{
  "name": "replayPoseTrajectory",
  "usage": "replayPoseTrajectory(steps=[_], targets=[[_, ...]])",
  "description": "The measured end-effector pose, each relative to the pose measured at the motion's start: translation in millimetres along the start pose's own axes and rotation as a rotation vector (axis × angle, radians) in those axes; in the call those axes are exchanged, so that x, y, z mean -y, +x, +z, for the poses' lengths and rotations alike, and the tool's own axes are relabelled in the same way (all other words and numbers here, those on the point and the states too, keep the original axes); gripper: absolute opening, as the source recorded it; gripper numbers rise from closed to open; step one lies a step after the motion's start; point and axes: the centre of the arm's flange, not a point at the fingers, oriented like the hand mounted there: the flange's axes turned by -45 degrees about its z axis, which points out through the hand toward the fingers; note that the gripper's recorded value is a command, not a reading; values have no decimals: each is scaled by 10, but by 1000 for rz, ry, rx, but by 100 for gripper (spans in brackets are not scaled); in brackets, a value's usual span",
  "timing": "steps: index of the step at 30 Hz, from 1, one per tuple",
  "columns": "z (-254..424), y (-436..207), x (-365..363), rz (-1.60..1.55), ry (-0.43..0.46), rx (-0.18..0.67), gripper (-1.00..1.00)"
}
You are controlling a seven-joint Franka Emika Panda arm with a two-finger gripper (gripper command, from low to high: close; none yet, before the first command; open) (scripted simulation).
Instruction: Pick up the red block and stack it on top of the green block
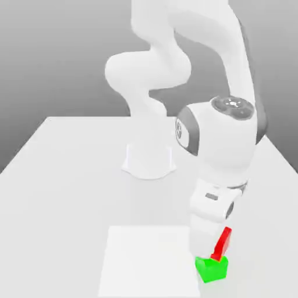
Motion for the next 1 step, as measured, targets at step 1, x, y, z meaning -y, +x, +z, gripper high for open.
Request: replayPoseTrajectory(steps=[1], targets=[[0, 0, 0, 0, 0, 0, 100]])
